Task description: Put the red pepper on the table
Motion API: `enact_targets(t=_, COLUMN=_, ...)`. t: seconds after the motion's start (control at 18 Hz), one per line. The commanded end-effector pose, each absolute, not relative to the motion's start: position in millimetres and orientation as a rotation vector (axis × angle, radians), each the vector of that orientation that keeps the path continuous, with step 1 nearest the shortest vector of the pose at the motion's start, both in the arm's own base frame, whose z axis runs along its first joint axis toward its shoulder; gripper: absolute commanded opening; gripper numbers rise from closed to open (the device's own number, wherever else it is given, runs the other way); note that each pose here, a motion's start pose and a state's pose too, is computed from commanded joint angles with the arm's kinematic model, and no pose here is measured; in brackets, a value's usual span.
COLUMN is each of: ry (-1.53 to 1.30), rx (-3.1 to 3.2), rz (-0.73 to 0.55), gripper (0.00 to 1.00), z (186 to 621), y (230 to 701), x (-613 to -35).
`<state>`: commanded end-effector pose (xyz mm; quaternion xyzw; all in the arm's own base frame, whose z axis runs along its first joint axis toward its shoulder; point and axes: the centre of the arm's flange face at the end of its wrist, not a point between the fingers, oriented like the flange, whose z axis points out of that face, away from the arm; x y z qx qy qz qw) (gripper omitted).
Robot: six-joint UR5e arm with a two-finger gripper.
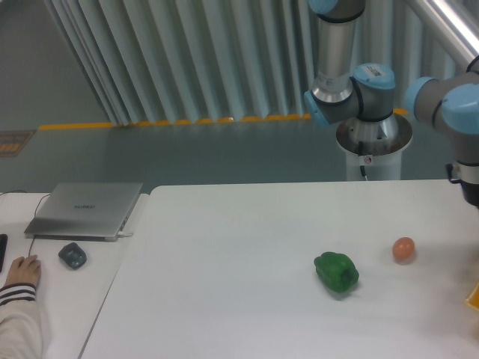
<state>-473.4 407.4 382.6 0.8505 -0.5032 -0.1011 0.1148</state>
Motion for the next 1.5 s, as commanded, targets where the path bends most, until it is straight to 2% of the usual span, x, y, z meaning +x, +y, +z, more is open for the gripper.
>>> enact_targets(t=0.17, ry=-1.417, rx=2.514, rz=-0.261, gripper=1.00, z=378.7, y=376.6, x=-496.7)
enact_targets(t=0.44, ry=-1.580, rx=2.419, rz=-0.138, gripper=1.00, z=371.6, y=336.2, x=-519.2)
enact_targets(t=0.61, ry=-1.744, rx=2.291, rz=-0.077, gripper=1.00, z=369.2, y=328.9, x=-521.6)
enact_targets(t=0.83, ry=-1.781, rx=2.286, rz=0.029, gripper=1.00, z=357.5, y=326.4, x=-518.2)
enact_targets(t=0.94, ry=-1.795, rx=2.295, rz=0.100, gripper=1.00, z=348.9, y=300.3, x=-531.8)
enact_targets(t=1.28, ry=-1.842, rx=2.274, rz=0.105, gripper=1.00, z=350.1, y=271.1, x=-548.7)
enact_targets(t=1.5, ry=-1.835, rx=2.289, rz=0.132, gripper=1.00, z=335.1, y=265.4, x=-559.6)
